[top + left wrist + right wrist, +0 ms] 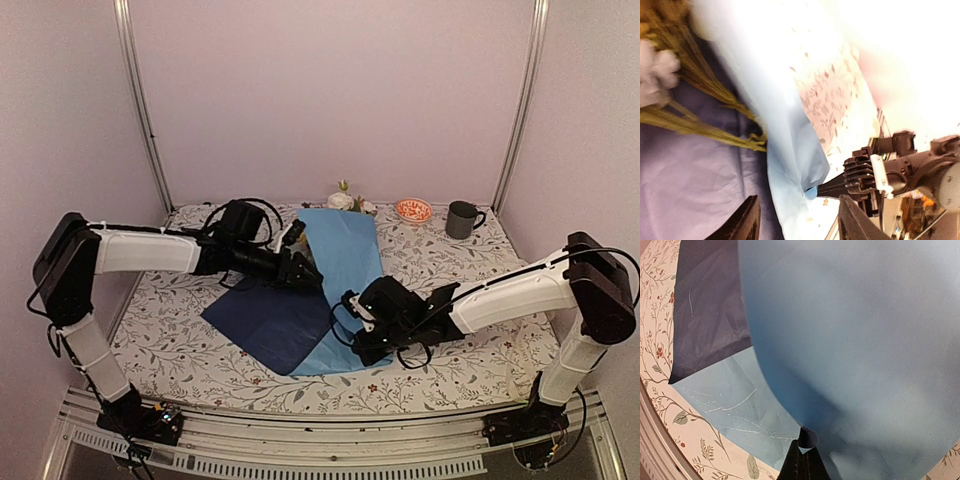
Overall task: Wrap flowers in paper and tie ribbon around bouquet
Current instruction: Fold the one-fourth-folded wrapping paper at the center of the board, then pass from the right arm to the left
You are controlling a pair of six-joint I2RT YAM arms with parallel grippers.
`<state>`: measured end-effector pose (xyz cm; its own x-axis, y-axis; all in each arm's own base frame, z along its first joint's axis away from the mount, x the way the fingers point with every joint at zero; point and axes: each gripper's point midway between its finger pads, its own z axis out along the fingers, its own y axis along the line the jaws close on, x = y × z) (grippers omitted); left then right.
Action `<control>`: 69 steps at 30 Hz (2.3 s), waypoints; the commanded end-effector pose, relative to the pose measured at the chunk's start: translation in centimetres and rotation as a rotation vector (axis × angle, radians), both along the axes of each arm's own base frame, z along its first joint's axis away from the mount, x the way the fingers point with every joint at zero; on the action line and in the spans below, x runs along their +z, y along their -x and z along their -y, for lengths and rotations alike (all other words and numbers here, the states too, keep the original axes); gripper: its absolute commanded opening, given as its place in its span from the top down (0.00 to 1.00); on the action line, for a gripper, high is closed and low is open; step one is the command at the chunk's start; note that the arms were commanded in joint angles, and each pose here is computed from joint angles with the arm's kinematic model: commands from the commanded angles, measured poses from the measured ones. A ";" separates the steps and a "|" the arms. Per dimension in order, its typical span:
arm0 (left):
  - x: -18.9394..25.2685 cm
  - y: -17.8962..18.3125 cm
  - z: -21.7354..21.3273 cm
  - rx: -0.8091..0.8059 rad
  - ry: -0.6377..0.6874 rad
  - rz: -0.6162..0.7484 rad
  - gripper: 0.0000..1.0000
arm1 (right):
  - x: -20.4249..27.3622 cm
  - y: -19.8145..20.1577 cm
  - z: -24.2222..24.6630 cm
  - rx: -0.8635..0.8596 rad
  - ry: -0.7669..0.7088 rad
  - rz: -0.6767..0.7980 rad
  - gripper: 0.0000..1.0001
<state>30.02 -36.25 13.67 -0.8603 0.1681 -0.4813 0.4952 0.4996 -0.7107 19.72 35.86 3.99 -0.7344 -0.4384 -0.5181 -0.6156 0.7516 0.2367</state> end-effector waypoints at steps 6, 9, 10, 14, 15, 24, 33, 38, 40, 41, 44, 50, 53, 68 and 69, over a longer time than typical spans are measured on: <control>2.9 0.0 0.5 0.066 0.152 0.116 0.31 | 0.2 0.2 -1.6 0.061 -0.005 0.003 1.00; -1.2 -0.5 0.1 0.097 0.057 -0.006 0.30 | 0.2 0.1 -1.5 0.062 0.002 0.005 1.00; -2.5 -0.6 -0.1 0.108 0.044 -0.054 0.31 | 0.3 0.1 -1.5 0.062 0.002 0.007 1.00; -3.9 -0.4 0.9 0.094 0.057 -0.113 0.32 | 0.4 0.0 -1.5 0.063 0.005 0.010 1.00; -4.1 -0.5 1.2 0.089 0.057 -0.122 0.33 | 0.5 0.1 -1.6 0.066 0.005 0.010 1.00; -4.9 -0.1 2.0 0.050 0.059 -0.162 0.33 | 0.5 0.4 -1.6 0.078 0.019 0.012 1.00; -4.6 1.6 -0.5 0.092 0.002 -0.140 0.33 | 0.3 0.4 -1.5 0.083 0.026 0.011 1.00; -4.8 1.0 0.8 0.074 0.011 -0.129 0.32 | 0.2 0.5 -1.6 0.086 0.027 0.007 1.00; -5.2 0.3 1.6 0.058 0.015 -0.137 0.32 | 0.3 0.4 -1.7 0.087 0.026 0.009 1.00; -5.5 0.0 2.0 0.054 0.014 -0.141 0.32 | 0.3 0.4 -1.6 0.087 0.028 0.012 1.00; -6.2 -0.7 2.4 0.054 -0.002 -0.141 0.34 | 0.5 0.4 -1.9 0.096 0.028 0.019 1.00; -5.1 -1.4 2.6 0.031 -0.002 -0.078 1.00 | 0.6 0.7 -2.3 0.124 0.028 0.022 1.00; -5.9 -1.7 1.0 0.045 -0.047 -0.059 1.00 | 1.1 0.8 -2.4 0.139 0.019 0.026 0.95; -13.7 -0.8 -3.7 0.064 -0.206 -0.142 1.00 | 6.0 0.5 1.4 0.095 -0.326 -0.178 0.27; -13.8 -0.9 -3.8 0.066 -0.210 -0.141 1.00 | 6.1 0.3 1.7 0.071 -0.355 -0.223 0.19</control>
